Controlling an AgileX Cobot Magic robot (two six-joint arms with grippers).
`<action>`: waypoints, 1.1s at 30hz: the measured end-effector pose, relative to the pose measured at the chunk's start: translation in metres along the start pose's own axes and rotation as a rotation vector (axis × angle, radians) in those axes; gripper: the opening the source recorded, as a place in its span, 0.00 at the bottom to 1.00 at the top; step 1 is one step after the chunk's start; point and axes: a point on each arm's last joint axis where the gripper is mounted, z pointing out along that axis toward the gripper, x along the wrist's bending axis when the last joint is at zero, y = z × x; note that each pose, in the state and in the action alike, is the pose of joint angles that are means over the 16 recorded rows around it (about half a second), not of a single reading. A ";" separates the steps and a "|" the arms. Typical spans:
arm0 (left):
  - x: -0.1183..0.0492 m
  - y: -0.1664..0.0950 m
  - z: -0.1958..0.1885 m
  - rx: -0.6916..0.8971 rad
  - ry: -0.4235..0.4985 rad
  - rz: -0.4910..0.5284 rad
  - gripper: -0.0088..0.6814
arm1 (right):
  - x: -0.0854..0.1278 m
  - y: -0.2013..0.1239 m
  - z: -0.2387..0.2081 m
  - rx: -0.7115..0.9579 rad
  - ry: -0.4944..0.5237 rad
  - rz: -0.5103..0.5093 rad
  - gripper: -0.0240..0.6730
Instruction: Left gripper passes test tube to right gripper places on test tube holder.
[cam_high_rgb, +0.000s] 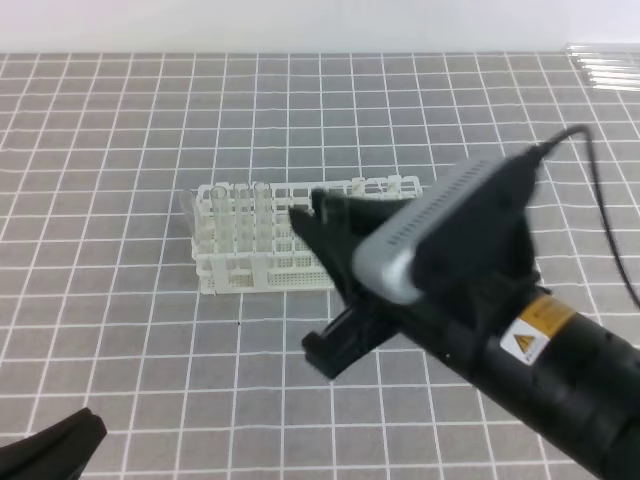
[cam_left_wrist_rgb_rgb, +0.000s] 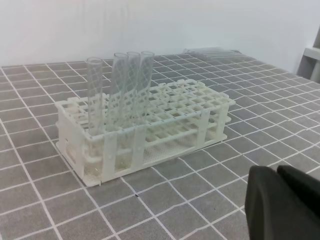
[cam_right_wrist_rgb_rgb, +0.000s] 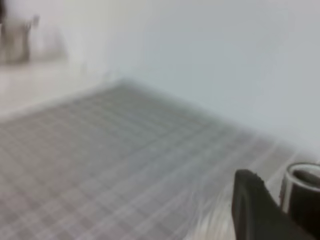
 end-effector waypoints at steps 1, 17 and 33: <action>0.000 0.000 0.000 0.000 0.000 0.000 0.01 | -0.003 -0.001 0.001 -0.028 -0.012 -0.004 0.16; 0.006 -0.002 0.000 0.010 0.068 0.001 0.01 | -0.041 -0.023 0.053 -0.243 -0.068 0.024 0.16; 0.007 -0.002 0.000 0.009 0.079 0.001 0.01 | -0.047 -0.054 0.130 -0.110 -0.108 -0.007 0.16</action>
